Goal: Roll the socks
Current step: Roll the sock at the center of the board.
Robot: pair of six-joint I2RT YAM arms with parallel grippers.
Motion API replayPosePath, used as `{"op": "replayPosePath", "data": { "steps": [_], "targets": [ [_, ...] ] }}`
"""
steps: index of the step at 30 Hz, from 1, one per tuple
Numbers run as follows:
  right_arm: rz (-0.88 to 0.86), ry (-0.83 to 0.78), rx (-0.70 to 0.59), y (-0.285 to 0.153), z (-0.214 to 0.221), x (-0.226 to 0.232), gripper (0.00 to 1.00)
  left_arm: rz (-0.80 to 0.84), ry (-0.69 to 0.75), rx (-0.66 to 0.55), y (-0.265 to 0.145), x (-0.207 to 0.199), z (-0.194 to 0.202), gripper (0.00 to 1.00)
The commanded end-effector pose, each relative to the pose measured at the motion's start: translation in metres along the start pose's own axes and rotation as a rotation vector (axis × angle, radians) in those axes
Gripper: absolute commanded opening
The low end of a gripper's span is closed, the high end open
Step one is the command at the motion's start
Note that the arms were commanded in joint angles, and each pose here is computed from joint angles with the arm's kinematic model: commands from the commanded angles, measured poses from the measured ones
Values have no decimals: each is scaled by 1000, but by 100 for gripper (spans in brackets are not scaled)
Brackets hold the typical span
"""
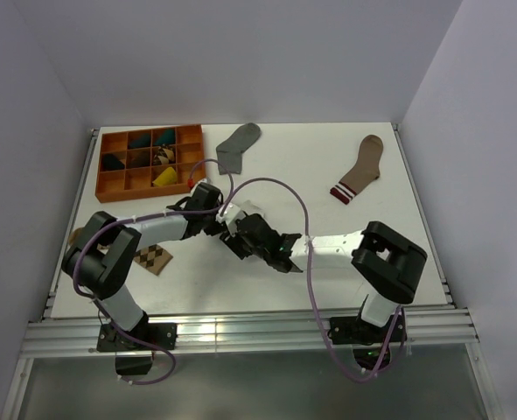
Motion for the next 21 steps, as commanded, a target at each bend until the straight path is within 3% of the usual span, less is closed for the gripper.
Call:
{"op": "replayPosePath", "data": {
  "steps": [1, 17, 20, 21],
  "targets": [
    [57, -53, -37, 10, -7, 2, 58, -87, 45, 89, 3, 16, 12, 2],
    [117, -98, 52, 30, 19, 9, 50, -56, 51, 121, 5, 13, 13, 2],
    [126, -105, 70, 34, 22, 10, 40, -55, 55, 132, 5, 13, 15, 2],
    [124, -106, 79, 34, 25, 10, 30, -53, 56, 132, 5, 13, 14, 2]
  ]
}}
Point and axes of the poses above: each gripper's point midway between its finger pads, its own y axis out along the fingers, its own x axis along the line the jaws close on, z = x × y, the point moved 10 cm from there along -y, back along the fingers, and after that the axes turned 3 degrees about -y, right-handed, at the moved point
